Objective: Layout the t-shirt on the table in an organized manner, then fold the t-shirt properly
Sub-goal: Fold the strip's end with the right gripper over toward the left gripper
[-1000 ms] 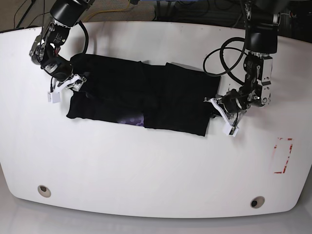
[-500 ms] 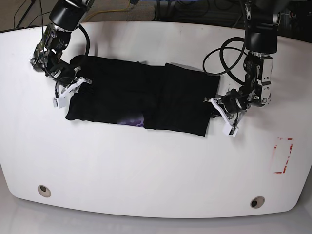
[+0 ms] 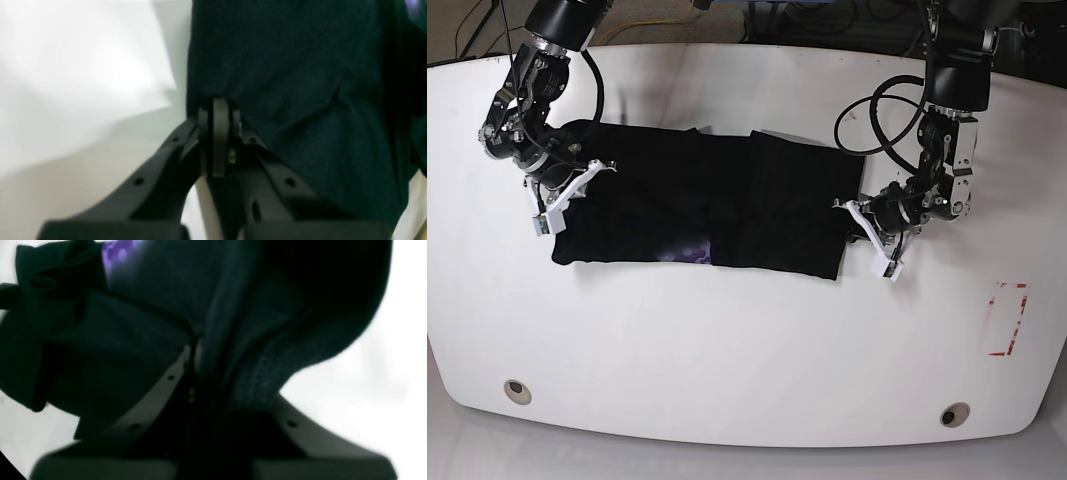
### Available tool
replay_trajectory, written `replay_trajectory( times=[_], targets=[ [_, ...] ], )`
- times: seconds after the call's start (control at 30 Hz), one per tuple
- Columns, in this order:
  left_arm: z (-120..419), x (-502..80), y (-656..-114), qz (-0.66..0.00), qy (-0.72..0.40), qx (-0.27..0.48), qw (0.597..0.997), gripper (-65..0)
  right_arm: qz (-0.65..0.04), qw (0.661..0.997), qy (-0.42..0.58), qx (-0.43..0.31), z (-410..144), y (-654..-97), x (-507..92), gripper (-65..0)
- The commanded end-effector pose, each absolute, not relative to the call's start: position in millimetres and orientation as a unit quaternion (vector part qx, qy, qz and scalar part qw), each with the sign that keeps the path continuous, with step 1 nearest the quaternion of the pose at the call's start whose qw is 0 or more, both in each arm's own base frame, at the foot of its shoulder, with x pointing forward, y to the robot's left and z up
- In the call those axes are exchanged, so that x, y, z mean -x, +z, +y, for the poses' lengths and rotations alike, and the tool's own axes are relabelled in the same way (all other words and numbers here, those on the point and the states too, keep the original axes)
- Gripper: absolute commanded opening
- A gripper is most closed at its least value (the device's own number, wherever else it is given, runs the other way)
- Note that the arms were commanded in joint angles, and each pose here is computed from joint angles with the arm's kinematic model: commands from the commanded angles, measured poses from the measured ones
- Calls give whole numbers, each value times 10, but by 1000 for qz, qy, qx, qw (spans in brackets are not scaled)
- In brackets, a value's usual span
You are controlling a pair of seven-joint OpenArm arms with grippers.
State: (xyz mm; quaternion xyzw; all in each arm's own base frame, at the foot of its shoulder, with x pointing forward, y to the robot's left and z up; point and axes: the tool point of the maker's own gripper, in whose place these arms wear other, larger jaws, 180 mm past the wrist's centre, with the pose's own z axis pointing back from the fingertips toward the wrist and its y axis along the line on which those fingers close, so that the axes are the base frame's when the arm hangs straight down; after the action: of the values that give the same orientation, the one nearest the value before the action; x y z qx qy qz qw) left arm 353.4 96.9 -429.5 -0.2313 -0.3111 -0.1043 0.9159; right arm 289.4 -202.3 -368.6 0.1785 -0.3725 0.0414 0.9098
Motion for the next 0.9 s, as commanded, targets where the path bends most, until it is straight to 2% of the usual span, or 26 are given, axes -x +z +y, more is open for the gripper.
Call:
replay_trajectory(
  times=[0.0, 0.3, 0.87],
  targets=[
    [937, -3393, -4451, -270, -117, 212, 932, -650, -404, 896, 55, -174, -1966, -3457, -2981, -650],
    [717, -3422, -4469, -267, -72, 222, 935, -650, -436, 877, 98, -178, -1521, -3059, -3066, -650],
    [415, -3415, -4433, -265, -67, 250, 929, -650, -431, 849, 206, -226, -632, -2877, -3208, -650]
  ],
)
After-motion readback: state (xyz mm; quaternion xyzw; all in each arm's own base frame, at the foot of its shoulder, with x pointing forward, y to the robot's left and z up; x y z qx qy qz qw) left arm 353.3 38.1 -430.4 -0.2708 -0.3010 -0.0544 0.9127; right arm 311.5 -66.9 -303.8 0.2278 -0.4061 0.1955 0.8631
